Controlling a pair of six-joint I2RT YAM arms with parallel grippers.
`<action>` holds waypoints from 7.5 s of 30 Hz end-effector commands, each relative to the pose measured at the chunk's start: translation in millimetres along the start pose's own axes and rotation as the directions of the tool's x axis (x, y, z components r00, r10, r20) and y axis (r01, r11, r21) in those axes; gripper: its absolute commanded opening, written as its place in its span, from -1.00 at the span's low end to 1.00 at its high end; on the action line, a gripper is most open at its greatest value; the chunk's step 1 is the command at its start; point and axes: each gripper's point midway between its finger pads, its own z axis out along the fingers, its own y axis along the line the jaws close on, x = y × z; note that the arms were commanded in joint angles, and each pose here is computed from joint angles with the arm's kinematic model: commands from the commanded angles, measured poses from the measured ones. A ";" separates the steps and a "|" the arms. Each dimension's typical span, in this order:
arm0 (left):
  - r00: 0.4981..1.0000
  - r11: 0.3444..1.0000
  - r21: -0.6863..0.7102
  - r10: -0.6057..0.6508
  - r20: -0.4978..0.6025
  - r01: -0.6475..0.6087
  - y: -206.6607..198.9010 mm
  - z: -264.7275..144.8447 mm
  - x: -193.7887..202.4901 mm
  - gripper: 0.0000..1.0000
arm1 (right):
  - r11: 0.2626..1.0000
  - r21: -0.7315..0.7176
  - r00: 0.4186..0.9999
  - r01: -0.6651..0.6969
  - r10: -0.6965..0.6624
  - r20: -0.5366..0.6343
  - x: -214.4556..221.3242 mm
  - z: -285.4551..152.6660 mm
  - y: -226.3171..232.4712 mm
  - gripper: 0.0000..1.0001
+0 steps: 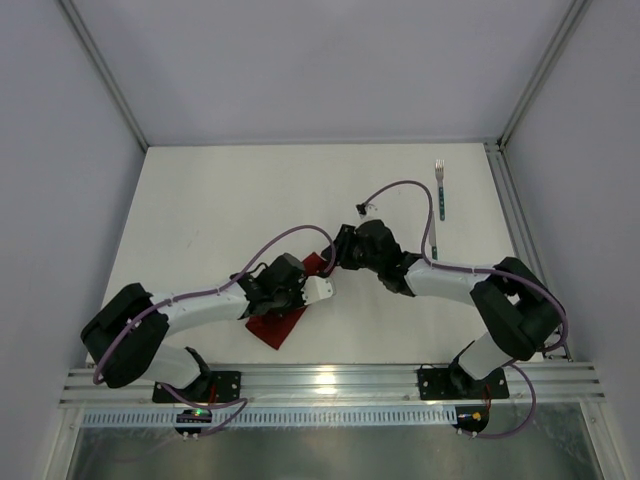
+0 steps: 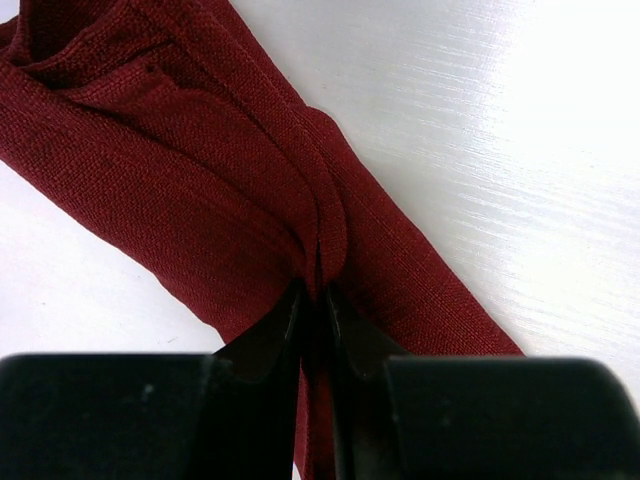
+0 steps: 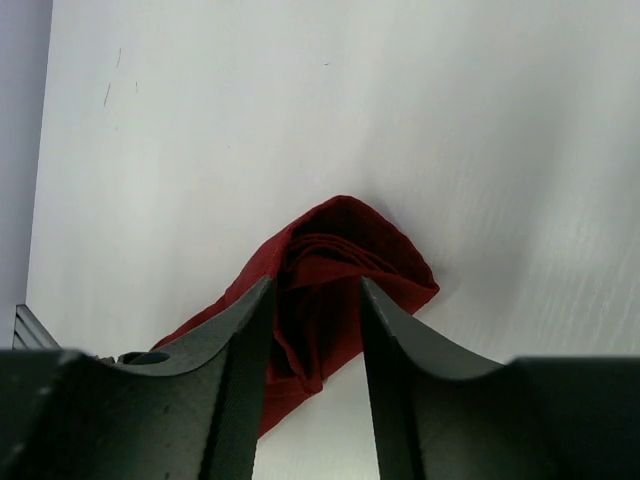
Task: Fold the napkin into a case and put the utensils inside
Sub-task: Fold the 2/3-rectangle-folded napkin into a folded napkin.
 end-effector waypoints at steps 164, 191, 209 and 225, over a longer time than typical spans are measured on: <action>0.983 0.970 -0.236 -0.103 -0.151 0.065 56.4 -52.9 94.7 -0.05 | 0.984 -0.119 0.990 -0.129 0.122 -0.066 76.5 51.1 24.6 -0.88; 0.712 0.722 -0.016 -0.686 -0.149 0.692 64.3 -90.1 109.4 0.41 | 0.958 -0.051 0.943 -0.282 0.287 0.167 60.3 77.2 33.7 -0.87; 0.655 0.695 -0.108 -0.710 -0.261 0.710 93.6 -37.8 133.3 -0.28 | 0.980 -0.056 0.970 -0.191 0.197 0.141 64.0 68.6 37.6 -0.85; 0.757 0.772 -0.106 -0.635 -0.153 0.626 128.1 -70.5 111.0 -0.12 | 0.986 -0.131 0.983 0.103 -0.122 -0.140 80.4 69.9 53.7 -0.75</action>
